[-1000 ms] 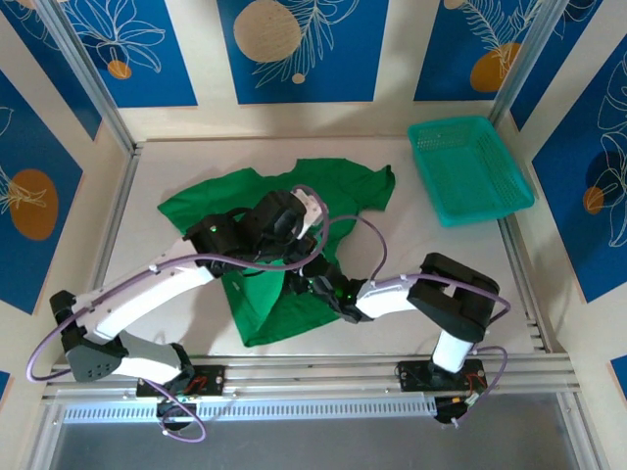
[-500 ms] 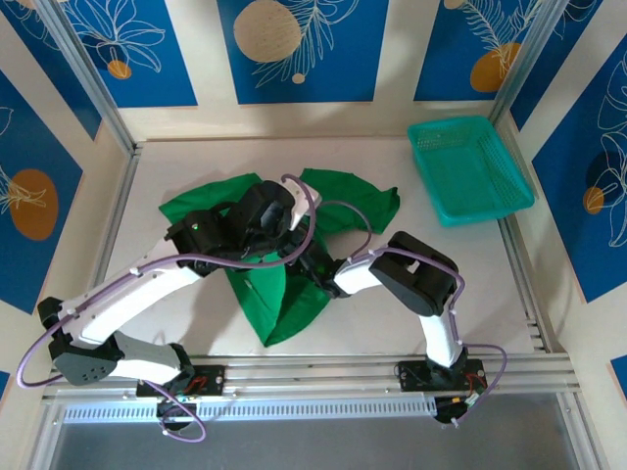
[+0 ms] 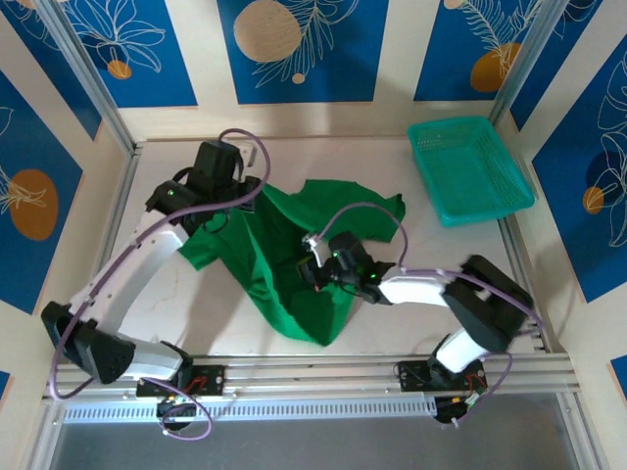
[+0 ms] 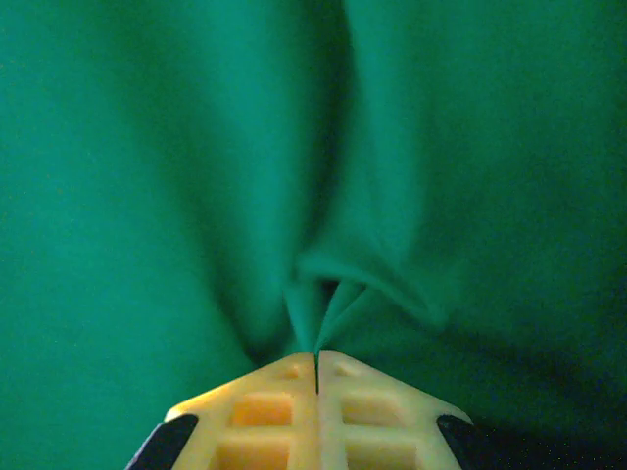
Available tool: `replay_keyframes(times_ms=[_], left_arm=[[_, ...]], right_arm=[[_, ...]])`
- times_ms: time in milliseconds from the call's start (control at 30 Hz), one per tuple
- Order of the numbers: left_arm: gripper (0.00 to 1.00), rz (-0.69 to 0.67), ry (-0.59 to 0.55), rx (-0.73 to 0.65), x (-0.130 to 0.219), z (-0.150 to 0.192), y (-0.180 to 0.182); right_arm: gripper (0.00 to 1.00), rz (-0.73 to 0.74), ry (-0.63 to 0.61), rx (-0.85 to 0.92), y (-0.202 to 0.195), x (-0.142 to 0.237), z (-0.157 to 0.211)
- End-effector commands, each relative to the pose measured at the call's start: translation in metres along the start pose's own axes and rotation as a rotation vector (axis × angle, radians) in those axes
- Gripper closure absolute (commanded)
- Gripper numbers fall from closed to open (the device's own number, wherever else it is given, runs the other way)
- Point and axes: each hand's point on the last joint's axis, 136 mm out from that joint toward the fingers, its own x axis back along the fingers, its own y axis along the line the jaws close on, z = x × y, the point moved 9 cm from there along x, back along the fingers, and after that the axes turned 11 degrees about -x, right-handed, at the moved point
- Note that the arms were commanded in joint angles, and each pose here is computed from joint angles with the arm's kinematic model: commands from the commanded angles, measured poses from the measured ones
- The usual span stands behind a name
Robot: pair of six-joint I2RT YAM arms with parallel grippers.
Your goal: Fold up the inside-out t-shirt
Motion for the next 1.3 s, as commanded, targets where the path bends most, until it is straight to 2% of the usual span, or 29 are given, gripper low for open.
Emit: replay_keyframes(times_ms=[0, 167, 300, 400, 533, 667, 767, 833, 900, 1000, 1067, 1167, 1200, 1267], left_arm=[[1.0, 0.016, 0.082, 0.083, -0.04, 0.019, 0.023], [1.0, -0.108, 0.186, 0.214, -0.097, 0.052, 0.071], [1.0, -0.082, 0.344, 0.382, -0.141, 0.087, 0.095], [1.0, -0.054, 0.379, 0.467, -0.151, 0.108, 0.103], [1.0, -0.118, 0.366, 0.514, -0.138, 0.129, 0.111], [1.0, -0.127, 0.424, 0.539, -0.133, 0.159, 0.108], [0.65, 0.012, 0.478, 0.54, -0.132, 0.171, 0.092], [0.52, 0.114, 0.531, 0.533, -0.128, 0.174, 0.078], [0.47, 0.137, 0.574, 0.458, -0.116, 0.169, 0.064], [0.43, 0.106, 0.574, 0.318, -0.09, 0.15, 0.045], [0.4, 0.063, 0.566, 0.233, -0.069, 0.138, 0.034], [0.35, -0.077, 0.573, 0.008, -0.034, 0.118, 0.009], [0.35, -0.061, 0.558, -0.024, -0.024, 0.113, -0.001], [0.35, 0.058, 0.497, -0.027, -0.012, 0.106, -0.023]], right_arm=[[1.0, -0.214, -0.019, 0.111, 0.027, 0.044, -0.042], [1.0, -0.279, -0.068, 0.207, 0.054, 0.104, -0.094], [1.0, -0.271, -0.153, 0.297, 0.071, 0.143, -0.118], [1.0, -0.224, -0.17, 0.352, 0.073, 0.157, -0.121], [1.0, -0.152, -0.077, 0.295, 0.063, 0.155, -0.102], [1.0, -0.071, 0.124, 0.142, 0.042, 0.128, -0.041], [1.0, 0.053, 0.269, 0.011, 0.028, 0.108, 0.007], [1.0, 0.073, 0.355, -0.054, 0.026, 0.1, 0.03], [0.9, 0.077, 0.415, -0.114, 0.027, 0.093, 0.046], [0.64, 0.089, 0.428, -0.185, 0.027, 0.092, 0.055], [0.57, 0.155, 0.418, -0.214, 0.024, 0.096, 0.052], [0.44, 0.233, 0.369, -0.279, 0.018, 0.104, 0.035], [0.4, 0.242, 0.354, -0.318, 0.016, 0.105, 0.029], [0.39, 0.205, 0.338, -0.396, 0.014, 0.103, 0.021]])
